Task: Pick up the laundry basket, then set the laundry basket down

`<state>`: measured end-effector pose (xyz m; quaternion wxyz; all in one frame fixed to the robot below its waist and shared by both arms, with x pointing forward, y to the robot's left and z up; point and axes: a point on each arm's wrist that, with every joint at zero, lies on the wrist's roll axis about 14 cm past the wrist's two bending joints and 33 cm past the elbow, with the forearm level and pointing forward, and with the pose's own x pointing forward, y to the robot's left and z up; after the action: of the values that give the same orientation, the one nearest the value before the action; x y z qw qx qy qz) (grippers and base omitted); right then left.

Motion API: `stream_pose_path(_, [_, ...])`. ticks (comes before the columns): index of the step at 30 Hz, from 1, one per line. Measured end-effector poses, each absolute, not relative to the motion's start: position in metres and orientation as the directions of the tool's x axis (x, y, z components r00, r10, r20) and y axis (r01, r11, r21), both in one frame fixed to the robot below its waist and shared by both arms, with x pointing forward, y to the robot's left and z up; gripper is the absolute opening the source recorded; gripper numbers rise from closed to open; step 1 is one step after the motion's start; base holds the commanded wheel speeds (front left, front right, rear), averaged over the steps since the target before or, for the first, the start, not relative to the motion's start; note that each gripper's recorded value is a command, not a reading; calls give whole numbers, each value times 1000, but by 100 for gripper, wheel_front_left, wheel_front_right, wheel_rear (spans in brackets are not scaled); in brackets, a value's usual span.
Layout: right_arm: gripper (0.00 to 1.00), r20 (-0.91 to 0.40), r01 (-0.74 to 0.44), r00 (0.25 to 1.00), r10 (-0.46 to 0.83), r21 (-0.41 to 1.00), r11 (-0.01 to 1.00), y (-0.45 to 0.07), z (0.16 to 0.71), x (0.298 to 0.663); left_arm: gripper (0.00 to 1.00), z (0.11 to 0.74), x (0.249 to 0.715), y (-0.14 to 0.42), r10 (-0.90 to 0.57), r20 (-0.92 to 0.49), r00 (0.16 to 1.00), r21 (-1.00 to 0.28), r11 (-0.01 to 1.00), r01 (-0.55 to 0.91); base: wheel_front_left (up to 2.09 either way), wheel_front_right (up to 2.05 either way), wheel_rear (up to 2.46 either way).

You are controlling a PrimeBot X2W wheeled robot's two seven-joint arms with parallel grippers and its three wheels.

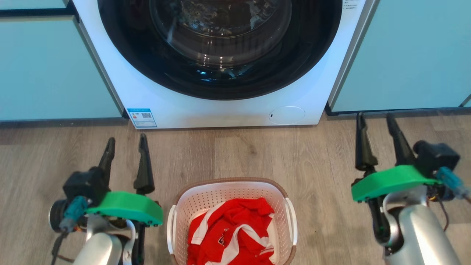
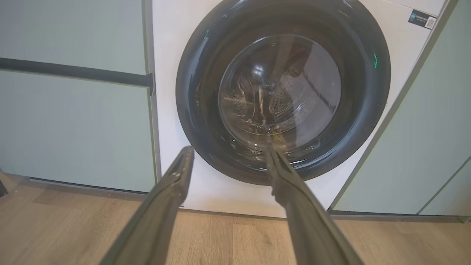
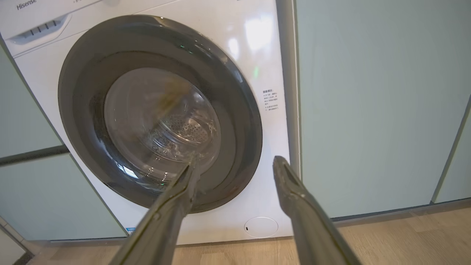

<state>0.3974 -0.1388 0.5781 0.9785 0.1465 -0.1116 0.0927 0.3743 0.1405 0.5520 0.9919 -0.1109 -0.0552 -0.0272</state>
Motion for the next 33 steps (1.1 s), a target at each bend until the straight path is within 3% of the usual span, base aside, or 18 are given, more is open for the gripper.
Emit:
stream_pose_path(7, [100, 183, -219, 967, 177, 245, 944, -130, 555, 395, 100, 552, 371, 125, -96, 139, 986, -143, 983, 116, 0, 0, 0])
stream_pose_path(15, [100, 285, -262, 935, 212, 153, 953, -119, 585, 394, 100, 582, 368, 122, -89, 255, 963, -68, 992, 110, 0, 0, 0])
stream_pose_path(19, [100, 298, -269, 927, 227, 106, 957, -115, 588, 392, 100, 589, 367, 121, -85, 283, 955, -89, 990, 114, 0, 0, 0])
stream_pose_path(24, [100, 263, -252, 939, 220, 92, 963, -119, 574, 393, 100, 576, 368, 123, -108, 254, 961, -150, 977, 150, 0, 0, 0])
stream_pose_path(33, [100, 180, -245, 955, 235, 35, 969, -118, 543, 392, 100, 528, 363, 122, -157, 140, 978, -83, 982, 170, 0, 0, 0])
